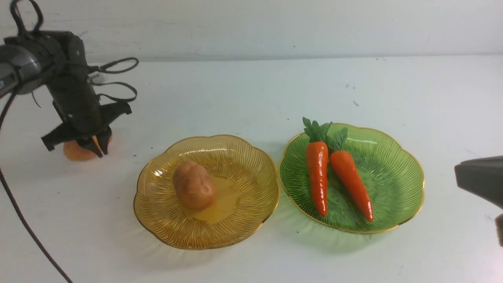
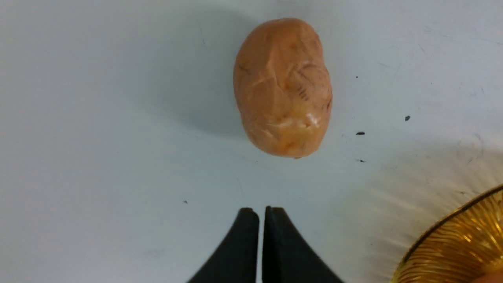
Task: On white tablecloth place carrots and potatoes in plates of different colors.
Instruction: 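Put the potatoes from the left side into the left plate with the left gripper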
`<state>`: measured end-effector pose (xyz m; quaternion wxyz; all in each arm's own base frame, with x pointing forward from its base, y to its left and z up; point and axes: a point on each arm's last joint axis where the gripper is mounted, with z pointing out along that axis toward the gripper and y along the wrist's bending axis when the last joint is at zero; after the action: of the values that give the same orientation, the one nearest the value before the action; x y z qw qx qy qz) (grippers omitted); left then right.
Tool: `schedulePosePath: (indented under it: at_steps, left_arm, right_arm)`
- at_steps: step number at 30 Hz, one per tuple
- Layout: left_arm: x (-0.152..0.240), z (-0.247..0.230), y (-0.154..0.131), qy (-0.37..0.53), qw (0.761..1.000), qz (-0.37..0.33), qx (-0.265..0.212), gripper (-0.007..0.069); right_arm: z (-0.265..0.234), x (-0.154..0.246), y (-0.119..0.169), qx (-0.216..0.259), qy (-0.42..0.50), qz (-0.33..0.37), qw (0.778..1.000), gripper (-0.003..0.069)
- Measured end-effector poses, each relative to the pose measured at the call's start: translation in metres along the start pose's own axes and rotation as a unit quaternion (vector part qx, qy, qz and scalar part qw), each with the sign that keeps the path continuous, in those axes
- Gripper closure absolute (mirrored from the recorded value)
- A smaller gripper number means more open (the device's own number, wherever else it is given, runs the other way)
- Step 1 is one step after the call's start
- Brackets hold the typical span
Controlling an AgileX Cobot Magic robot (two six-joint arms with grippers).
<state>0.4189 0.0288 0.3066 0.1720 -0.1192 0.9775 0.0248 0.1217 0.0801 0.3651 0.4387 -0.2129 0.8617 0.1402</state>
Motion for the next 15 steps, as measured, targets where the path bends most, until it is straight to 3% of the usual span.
schedulePosePath:
  at_steps: [5, 10, 15]
  left_arm:
    - [-0.004, 0.01, -0.001, -0.006, 1.0, 0.019, 0.001, 0.0532]
    - [-0.01, 0.029, -0.004, -0.022, 1.0, 0.003, 0.004, 0.0373]
    - [-0.013, 0.047, -0.004, -0.02, 0.999, -0.028, -0.009, 0.0166]
  right_arm:
    - [0.0, 0.0, 0.0, 0.0, 0.002, 0.0, 1.0, 0.0674]
    - [0.0, 0.001, 0.0, 0.001, 0.006, 0.002, 1.0, 0.0674]
    - [0.0, 0.002, 0.0, 0.001, 0.008, 0.019, 1.0, 0.0674]
